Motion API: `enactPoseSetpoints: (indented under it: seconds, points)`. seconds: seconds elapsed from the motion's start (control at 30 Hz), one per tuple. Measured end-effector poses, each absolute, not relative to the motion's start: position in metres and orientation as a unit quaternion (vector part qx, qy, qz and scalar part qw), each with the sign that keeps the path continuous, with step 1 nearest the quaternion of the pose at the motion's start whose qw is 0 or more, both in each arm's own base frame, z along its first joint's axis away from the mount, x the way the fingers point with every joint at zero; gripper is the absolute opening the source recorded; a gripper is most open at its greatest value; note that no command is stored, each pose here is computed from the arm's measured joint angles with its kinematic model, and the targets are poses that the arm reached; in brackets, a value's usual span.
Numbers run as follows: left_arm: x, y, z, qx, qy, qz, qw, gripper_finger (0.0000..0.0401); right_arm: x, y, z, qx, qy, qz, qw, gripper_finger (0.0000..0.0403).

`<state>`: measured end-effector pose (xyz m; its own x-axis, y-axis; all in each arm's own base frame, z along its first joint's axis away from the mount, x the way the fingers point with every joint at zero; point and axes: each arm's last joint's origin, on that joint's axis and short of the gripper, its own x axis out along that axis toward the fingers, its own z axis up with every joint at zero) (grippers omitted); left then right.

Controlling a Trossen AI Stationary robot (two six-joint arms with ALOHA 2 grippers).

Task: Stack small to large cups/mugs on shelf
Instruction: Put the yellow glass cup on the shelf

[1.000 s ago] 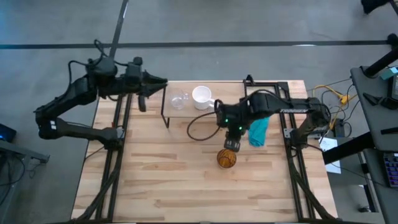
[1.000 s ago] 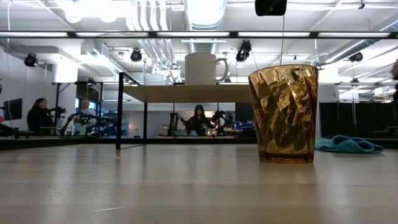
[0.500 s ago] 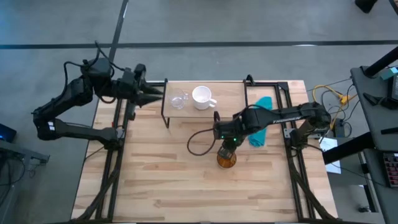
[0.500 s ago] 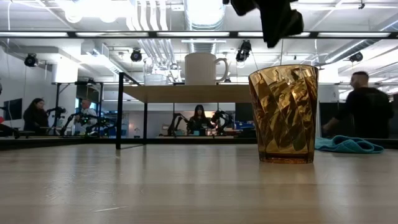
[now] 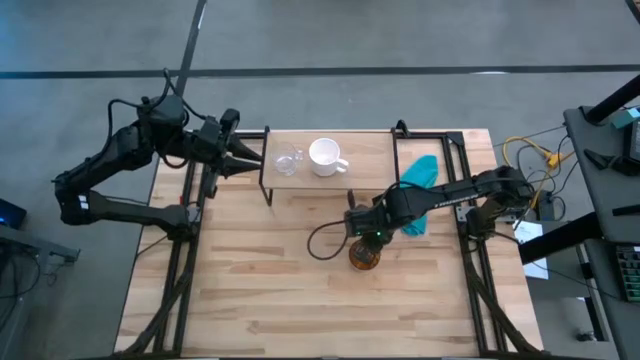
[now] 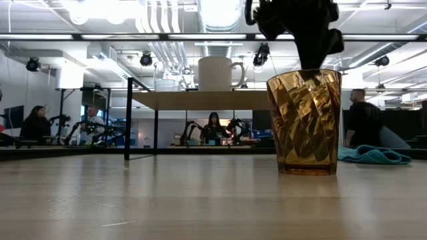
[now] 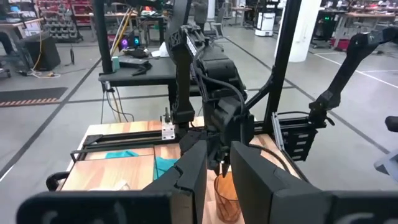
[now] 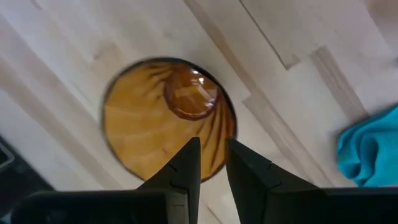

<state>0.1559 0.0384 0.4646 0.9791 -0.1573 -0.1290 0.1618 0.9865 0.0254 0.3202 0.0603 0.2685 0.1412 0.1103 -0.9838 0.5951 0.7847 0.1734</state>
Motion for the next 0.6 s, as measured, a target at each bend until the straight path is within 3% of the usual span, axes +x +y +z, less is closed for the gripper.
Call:
enactPoseSetpoints:
  seconds: [0.6]
  points:
    - [0.156,0.038,0.465,0.018,0.063,-0.080,0.995,0.0059,0.316,0.058,0.248,0.261,0.641,-0.191,0.696,0.0068]
